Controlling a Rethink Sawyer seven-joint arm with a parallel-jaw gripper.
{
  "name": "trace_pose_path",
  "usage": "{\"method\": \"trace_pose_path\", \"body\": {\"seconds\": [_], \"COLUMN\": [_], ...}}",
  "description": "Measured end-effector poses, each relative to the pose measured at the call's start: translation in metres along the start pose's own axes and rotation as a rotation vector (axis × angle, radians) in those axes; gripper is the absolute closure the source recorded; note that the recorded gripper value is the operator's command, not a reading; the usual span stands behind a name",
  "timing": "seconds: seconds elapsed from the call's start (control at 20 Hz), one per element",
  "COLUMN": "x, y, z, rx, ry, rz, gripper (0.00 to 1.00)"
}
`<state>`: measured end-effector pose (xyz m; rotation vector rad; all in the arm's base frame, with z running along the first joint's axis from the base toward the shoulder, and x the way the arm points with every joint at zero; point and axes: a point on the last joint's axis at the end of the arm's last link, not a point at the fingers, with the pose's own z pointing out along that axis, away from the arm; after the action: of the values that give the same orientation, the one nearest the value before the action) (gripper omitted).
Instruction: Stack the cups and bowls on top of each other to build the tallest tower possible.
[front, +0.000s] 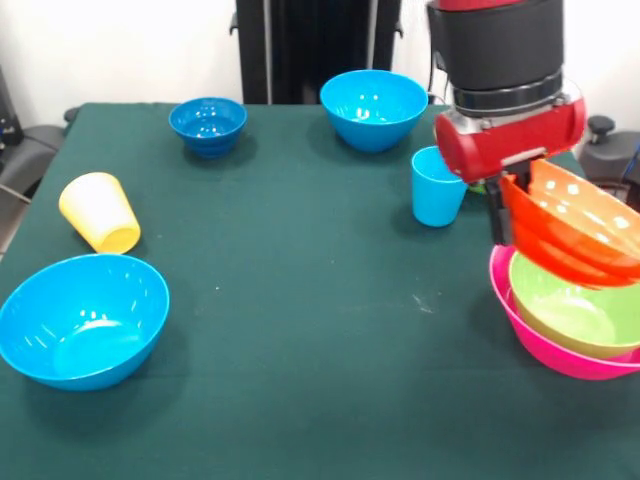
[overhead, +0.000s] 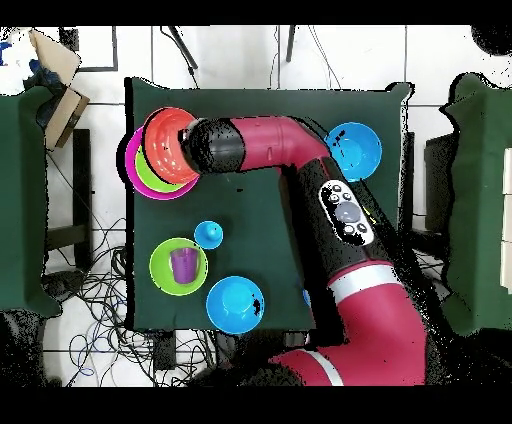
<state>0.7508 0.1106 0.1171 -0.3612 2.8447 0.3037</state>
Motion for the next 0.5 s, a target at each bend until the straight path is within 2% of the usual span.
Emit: {"method": "trace_pose_path", "body": {"seconds": [0.25, 0.5], "x": [0.006, 0.016], "y": [0.026, 0.039], "z": [0.022, 0.045], "rx": [-0.014, -0.022], "ry": [0.002, 0.003], "rz": [-0.025, -0.033], "gripper": [1.00, 1.00]}}
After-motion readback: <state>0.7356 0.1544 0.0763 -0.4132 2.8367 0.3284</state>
